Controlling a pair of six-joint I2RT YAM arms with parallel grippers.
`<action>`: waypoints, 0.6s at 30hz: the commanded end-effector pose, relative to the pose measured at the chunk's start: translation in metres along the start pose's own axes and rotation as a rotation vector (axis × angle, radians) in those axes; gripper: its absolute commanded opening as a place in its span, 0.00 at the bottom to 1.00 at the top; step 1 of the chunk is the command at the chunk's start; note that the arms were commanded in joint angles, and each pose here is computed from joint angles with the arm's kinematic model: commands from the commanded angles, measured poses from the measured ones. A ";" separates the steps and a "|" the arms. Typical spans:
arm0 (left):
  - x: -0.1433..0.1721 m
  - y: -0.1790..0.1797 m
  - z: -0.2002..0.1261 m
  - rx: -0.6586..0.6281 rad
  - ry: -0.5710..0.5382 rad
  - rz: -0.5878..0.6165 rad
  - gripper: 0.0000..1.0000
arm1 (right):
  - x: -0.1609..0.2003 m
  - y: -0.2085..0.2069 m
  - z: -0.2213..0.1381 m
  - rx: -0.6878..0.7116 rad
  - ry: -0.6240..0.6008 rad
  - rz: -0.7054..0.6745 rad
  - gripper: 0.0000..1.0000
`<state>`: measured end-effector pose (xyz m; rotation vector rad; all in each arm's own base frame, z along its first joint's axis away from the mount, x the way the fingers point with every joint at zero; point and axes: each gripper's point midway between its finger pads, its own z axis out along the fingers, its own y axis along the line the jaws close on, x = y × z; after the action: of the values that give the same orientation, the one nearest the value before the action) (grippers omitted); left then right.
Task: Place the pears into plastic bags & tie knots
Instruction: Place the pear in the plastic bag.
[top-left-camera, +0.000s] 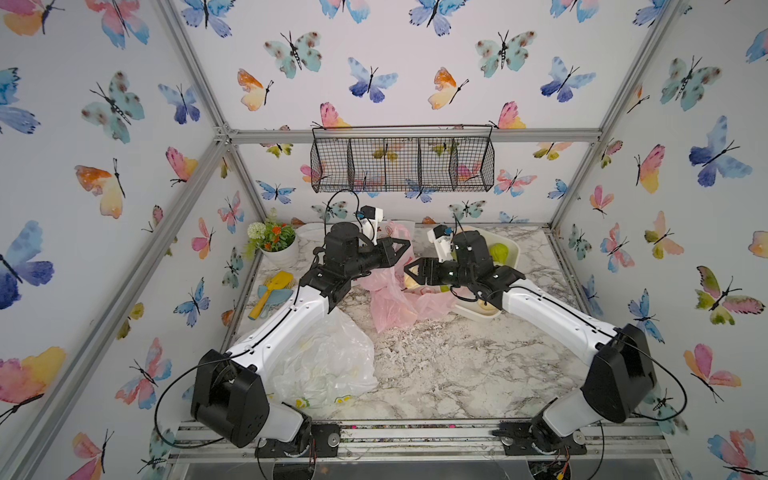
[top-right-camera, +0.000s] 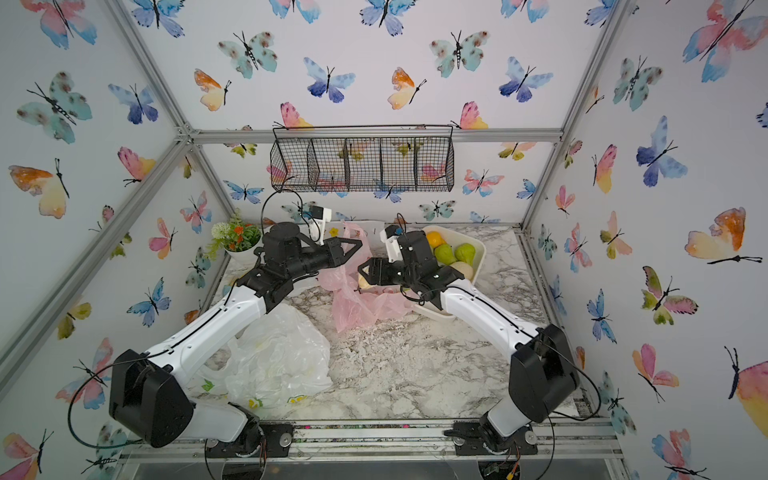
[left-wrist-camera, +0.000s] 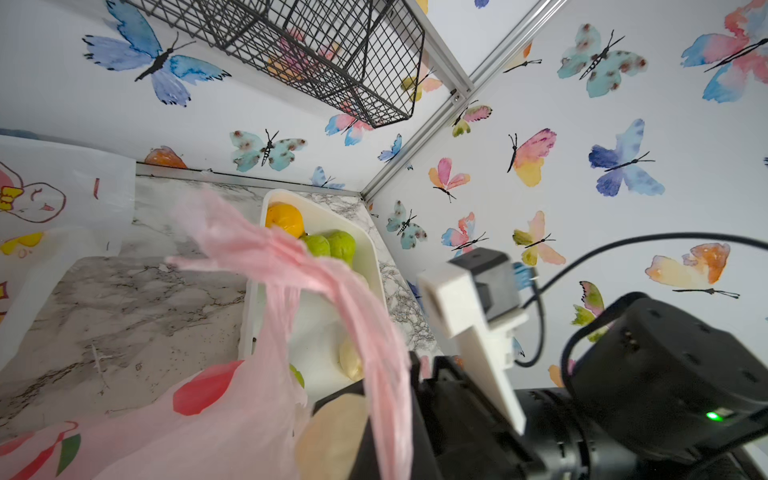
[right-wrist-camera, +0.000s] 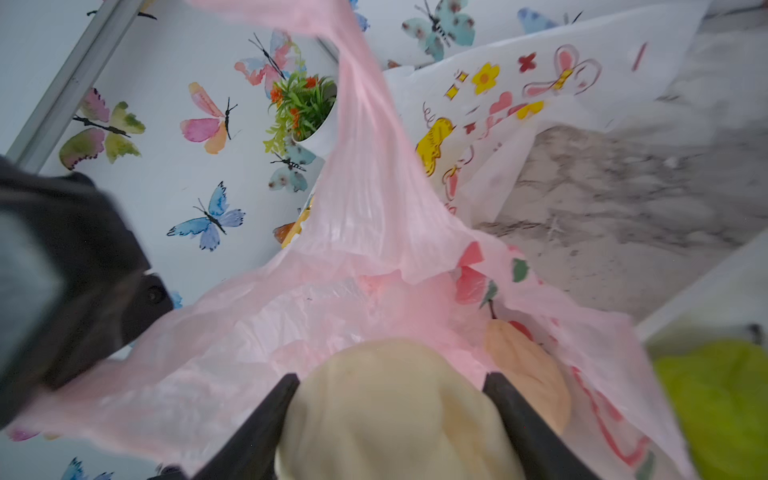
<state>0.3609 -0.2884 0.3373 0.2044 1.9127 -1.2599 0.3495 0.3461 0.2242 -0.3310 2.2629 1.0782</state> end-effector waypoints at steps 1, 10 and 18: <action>-0.007 -0.015 -0.002 0.037 -0.017 0.030 0.00 | 0.002 -0.019 0.038 -0.027 0.024 0.172 0.61; 0.003 -0.004 0.005 0.036 -0.012 0.001 0.00 | 0.038 -0.069 0.092 0.121 0.079 0.233 0.83; -0.003 0.002 -0.001 0.019 -0.029 0.018 0.00 | 0.020 -0.060 0.027 0.234 0.070 0.058 0.98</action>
<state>0.3616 -0.2886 0.3321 0.1975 1.9048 -1.2710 0.3723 0.3551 0.1303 -0.1476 2.4790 0.9752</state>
